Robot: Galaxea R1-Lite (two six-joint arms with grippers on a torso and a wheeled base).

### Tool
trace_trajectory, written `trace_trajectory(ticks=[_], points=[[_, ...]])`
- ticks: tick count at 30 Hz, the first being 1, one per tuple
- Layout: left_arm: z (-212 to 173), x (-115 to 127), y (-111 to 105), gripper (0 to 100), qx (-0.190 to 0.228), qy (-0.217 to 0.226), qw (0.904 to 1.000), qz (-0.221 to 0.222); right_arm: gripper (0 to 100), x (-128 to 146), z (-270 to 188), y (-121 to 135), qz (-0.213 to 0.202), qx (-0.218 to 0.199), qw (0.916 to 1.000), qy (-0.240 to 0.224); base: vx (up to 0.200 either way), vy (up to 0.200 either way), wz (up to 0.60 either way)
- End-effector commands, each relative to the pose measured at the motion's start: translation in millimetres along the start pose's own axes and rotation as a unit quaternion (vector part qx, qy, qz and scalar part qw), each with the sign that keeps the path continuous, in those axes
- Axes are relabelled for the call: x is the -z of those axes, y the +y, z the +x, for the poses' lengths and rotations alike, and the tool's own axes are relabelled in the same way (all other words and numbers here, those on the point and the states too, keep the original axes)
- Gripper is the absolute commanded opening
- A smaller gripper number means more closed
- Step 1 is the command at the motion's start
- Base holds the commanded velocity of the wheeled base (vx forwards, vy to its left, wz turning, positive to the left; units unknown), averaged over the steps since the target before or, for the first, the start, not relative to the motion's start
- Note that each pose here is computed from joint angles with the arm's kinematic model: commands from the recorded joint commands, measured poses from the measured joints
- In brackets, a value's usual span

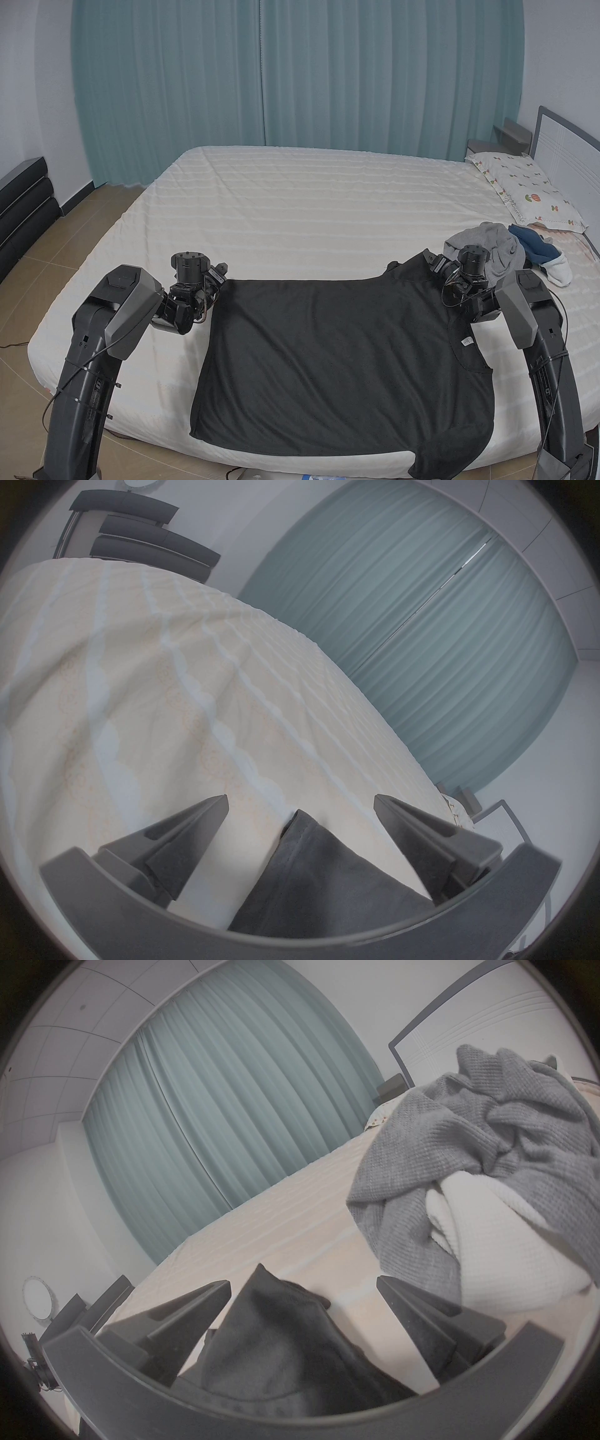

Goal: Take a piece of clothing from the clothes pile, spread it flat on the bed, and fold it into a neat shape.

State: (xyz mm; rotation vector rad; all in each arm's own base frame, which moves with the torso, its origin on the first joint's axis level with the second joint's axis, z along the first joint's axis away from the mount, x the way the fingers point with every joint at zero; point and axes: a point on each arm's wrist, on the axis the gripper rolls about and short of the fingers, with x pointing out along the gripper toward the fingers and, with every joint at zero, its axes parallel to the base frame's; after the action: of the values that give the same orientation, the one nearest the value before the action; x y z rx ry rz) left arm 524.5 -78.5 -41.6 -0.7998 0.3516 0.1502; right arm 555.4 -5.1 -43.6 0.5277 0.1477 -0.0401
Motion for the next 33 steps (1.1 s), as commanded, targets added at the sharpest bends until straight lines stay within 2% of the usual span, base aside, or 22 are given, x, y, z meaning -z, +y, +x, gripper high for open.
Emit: trace_trajectory(ticks=[1, 4, 9, 11, 17, 22, 25, 26, 27, 33], points=[[-21.0, -14.4, -8.2, 100, -0.011, -0.003, 0.9999, 0.000, 100, -32.2, -20.6, 5.1, 0.004, 0.004, 1.0000, -0.003, 0.000, 0.000, 0.00], [-49.0, -27.9, -14.7, 100, -0.001, 0.012, 0.9999, -0.004, 100, -45.6, -41.4, 1.7, 0.004, 0.005, 0.9999, 0.015, 0.000, 0.000, 0.00], [-91.7, -32.3, -12.5, 100, 0.017, 0.024, 0.9996, -0.004, 100, -73.3, -84.0, 4.6, 0.013, 0.010, 0.9996, 0.023, 0.000, 0.000, 0.00], [-103.9, -32.1, -10.0, 100, 0.017, 0.029, 0.9994, -0.004, 100, -76.3, -99.0, 6.2, 0.015, 0.015, 0.9992, 0.033, 0.000, 0.000, 0.00], [-178.1, -14.5, 13.2, 100, 0.008, 0.090, 0.9957, -0.018, 100, -78.5, -188.8, 22.6, 0.077, 0.046, 0.9910, 0.099, 0.000, 0.000, 0.00], [-226.2, 3.8, 24.0, 100, 0.004, 0.133, 0.9903, -0.039, 100, -67.8, -246.8, 25.0, 0.141, 0.057, 0.9761, 0.155, 0.000, 0.000, 0.00], [-246.0, 11.1, 31.8, 100, -0.015, 0.154, 0.9868, -0.048, 100, -53.0, -279.0, 19.8, 0.151, 0.064, 0.9650, 0.205, 0.000, 0.000, 0.00], [-247.8, 11.7, 32.4, 100, -0.017, 0.156, 0.9864, -0.049, 100, -51.7, -281.4, 19.4, 0.152, 0.065, 0.9639, 0.209, 0.000, 0.000, 0.00], [-256.3, 15.5, 35.7, 100, -0.025, 0.166, 0.9843, -0.053, 100, -45.0, -294.4, 16.5, 0.158, 0.071, 0.9579, 0.229, 0.000, 0.000, 0.00], [-269.8, 26.9, 46.0, 100, -0.050, 0.193, 0.9787, -0.047, 100, -24.5, -318.8, 7.9, 0.176, 0.095, 0.9389, 0.280, 0.000, 0.000, 0.00]])
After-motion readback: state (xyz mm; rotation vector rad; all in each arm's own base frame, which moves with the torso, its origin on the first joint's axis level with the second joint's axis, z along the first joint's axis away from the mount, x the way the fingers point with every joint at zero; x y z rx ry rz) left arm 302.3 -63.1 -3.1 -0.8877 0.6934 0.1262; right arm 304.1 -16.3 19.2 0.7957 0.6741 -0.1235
